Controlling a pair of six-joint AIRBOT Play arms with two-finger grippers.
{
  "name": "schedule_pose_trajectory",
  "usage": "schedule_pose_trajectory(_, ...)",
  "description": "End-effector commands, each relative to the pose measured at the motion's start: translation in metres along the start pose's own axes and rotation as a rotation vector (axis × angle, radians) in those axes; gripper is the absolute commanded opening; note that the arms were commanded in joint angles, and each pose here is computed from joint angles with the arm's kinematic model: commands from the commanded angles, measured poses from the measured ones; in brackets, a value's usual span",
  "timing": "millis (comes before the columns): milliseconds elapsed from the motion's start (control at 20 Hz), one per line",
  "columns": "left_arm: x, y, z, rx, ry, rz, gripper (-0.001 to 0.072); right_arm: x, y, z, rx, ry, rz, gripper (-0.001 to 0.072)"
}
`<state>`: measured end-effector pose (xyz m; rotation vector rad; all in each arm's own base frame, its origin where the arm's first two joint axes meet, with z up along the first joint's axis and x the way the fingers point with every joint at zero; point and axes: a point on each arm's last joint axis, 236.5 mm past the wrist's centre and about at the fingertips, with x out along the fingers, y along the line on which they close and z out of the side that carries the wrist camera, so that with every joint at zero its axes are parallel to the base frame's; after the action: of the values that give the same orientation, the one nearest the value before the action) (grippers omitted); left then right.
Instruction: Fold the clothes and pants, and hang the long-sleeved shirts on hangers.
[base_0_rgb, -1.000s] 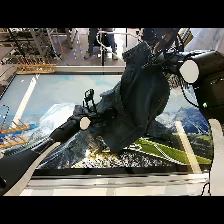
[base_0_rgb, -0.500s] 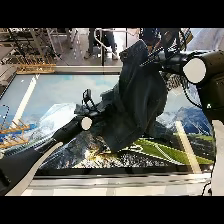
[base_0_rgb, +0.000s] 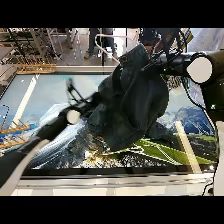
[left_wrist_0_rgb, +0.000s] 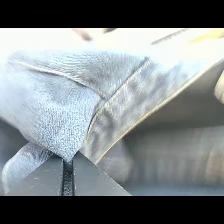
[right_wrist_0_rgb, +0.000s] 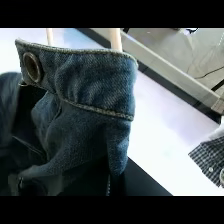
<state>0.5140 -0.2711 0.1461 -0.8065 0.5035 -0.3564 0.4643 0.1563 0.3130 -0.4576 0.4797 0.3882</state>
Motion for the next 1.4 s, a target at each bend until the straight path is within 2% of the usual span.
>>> schedule_pose_trajectory(0, -0.047, 0.042, 0.102, 0.005, -0.148, 0.089, 0.0016, -0.013, 0.025, -0.009, -0.057, 0.036, 0.113, 0.0029)
schedule_pose_trajectory(100, -0.061, 0.073, 0.151, -0.077, -0.197, 0.135, 0.0016, -0.025, 0.055, 0.006, -0.082, -0.036, 0.237, 0.0029)
schedule_pose_trajectory(200, -0.056, 0.079, 0.168, -0.058, -0.146, 0.133, 0.0017, -0.033, 0.076, 0.017, -0.066, -0.083, 0.331, 0.0029)
schedule_pose_trajectory(450, -0.024, 0.076, 0.188, -0.162, -0.068, 0.023, 0.0017, -0.042, 0.101, 0.019, -0.077, -0.103, 0.443, 0.0029)
schedule_pose_trajectory(650, -0.029, 0.079, 0.207, -0.114, -0.094, 0.017, 0.0018, -0.044, 0.111, -0.007, -0.205, -0.022, 0.492, 0.0027)
schedule_pose_trajectory(900, -0.052, 0.052, 0.2, -0.033, 0.046, -0.1, 0.0019, -0.018, 0.063, -0.044, -0.379, 0.141, 0.287, 0.0027)
schedule_pose_trajectory(1350, -0.07, 0.038, 0.192, -0.098, 0.132, -0.206, 0.0019, 0.005, 0.044, -0.062, -0.66, 0.201, 0.247, 0.0027)
